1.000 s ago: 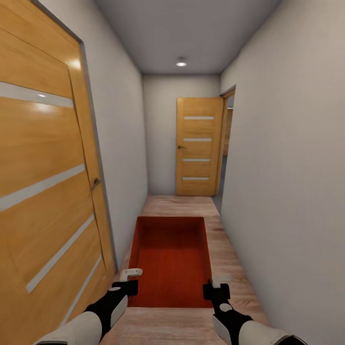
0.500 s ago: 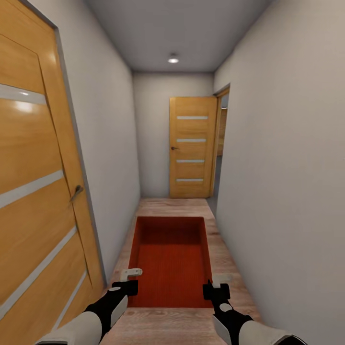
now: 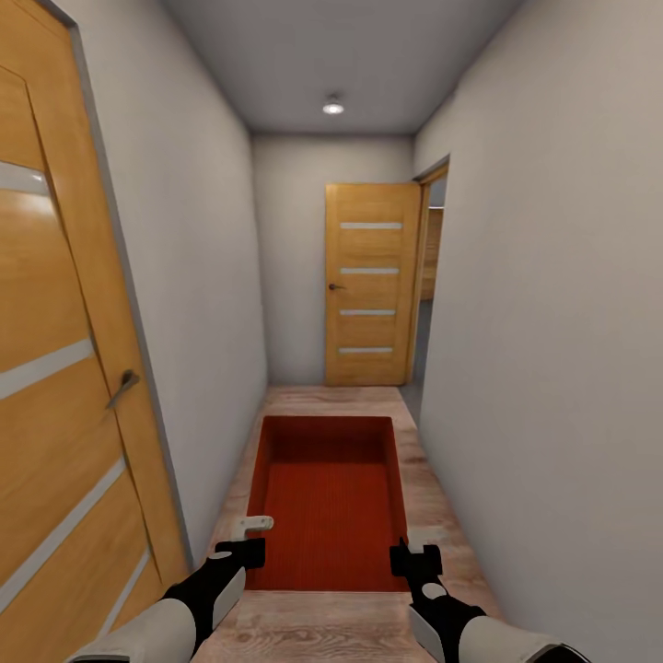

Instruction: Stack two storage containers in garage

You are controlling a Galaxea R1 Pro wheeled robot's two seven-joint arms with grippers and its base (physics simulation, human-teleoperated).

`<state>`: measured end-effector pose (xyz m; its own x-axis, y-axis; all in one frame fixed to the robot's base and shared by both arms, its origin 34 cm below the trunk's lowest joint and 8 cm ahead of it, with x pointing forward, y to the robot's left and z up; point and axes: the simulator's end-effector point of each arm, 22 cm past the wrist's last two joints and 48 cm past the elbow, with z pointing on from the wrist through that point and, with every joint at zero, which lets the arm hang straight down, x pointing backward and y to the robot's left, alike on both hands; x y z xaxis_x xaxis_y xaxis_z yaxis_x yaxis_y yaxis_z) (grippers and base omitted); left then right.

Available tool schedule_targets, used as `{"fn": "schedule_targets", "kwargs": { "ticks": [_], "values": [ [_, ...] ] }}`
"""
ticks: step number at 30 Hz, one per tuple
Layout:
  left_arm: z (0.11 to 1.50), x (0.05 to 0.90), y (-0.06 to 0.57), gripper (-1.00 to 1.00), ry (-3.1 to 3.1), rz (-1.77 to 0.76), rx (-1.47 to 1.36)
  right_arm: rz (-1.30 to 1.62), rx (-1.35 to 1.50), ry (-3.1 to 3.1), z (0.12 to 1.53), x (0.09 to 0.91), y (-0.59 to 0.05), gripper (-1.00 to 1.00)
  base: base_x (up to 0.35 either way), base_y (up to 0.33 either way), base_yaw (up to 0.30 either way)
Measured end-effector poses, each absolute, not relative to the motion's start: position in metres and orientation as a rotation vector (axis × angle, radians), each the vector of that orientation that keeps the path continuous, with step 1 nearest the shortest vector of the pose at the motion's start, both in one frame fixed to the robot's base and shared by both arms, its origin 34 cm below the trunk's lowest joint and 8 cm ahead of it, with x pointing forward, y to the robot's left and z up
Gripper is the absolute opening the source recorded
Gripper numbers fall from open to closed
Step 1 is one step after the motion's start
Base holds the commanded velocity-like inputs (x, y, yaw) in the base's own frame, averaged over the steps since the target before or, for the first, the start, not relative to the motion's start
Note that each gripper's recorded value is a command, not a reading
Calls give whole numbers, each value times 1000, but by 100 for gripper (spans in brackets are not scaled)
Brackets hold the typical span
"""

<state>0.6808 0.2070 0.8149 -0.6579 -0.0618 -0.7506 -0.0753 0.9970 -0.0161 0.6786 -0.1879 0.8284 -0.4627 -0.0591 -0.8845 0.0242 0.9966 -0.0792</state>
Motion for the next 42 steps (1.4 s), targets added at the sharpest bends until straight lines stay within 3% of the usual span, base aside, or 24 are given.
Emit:
{"fn": "schedule_targets", "kwargs": {
  "ticks": [42],
  "values": [
    [815,681,207,-100,2291,21,-95,-96,-24,2050,828,679,-188,-100,322,0,0]
  ]
}}
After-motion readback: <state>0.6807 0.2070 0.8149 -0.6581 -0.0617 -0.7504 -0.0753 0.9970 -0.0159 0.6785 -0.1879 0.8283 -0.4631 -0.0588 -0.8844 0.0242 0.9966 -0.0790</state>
